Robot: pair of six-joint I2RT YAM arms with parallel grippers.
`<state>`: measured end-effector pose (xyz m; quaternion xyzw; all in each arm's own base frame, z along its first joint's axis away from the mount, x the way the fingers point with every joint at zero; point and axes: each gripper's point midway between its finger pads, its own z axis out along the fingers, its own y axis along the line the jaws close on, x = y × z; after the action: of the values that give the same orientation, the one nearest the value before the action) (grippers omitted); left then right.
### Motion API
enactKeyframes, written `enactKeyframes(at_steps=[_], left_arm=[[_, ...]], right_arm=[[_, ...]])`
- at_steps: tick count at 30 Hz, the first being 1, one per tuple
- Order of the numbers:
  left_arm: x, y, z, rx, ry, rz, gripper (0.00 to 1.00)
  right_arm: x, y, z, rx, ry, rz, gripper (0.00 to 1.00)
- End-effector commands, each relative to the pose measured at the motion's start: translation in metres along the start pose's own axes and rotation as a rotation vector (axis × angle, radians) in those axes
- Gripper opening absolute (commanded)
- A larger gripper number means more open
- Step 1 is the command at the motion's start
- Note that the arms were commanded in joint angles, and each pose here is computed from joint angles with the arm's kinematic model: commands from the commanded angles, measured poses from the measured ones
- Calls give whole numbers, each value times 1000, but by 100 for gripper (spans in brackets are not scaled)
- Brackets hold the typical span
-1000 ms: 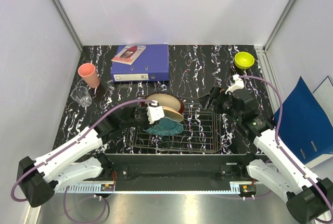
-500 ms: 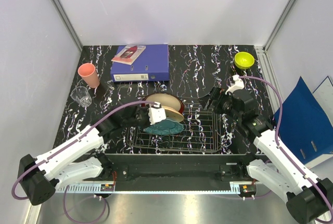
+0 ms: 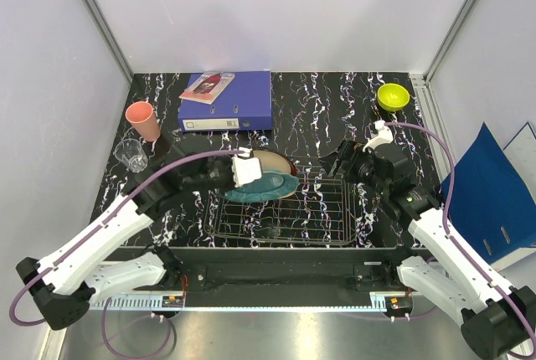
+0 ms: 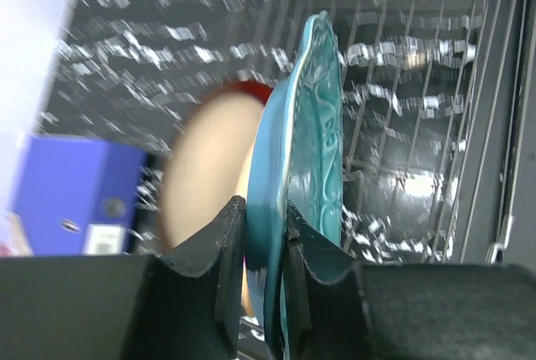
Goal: Unload the mixed dishes from the dish rack
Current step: Pick up the plate from the dish rack.
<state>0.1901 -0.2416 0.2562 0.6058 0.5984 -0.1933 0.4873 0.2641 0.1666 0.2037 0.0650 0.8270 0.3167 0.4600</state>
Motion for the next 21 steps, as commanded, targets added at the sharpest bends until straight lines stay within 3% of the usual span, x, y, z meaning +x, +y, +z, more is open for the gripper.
enactKeyframes(at_steps=[1,4,7,12,17,21], left_arm=[[-115,43,-52,-152,-320,143,0],[-154,68,-77,-264,-418,103,0],[-182,99,-99,-406,-507,-35,0],[-202,127,-108,-489,-542,-216,0],[-190,171,-115,-642,-488,-605,0],[-166,198,-112,-556,-606,-944,0]], right_arm=[[-22,18,-8,-50,-61,-15,97],[-32,21,-15,-45,-87,-24,97],[-47,24,-25,-28,-136,-36,98],[-64,34,-43,-46,-198,-45,98],[-68,33,-52,-44,-228,-25,98],[-71,46,-63,-117,-258,-17,98]])
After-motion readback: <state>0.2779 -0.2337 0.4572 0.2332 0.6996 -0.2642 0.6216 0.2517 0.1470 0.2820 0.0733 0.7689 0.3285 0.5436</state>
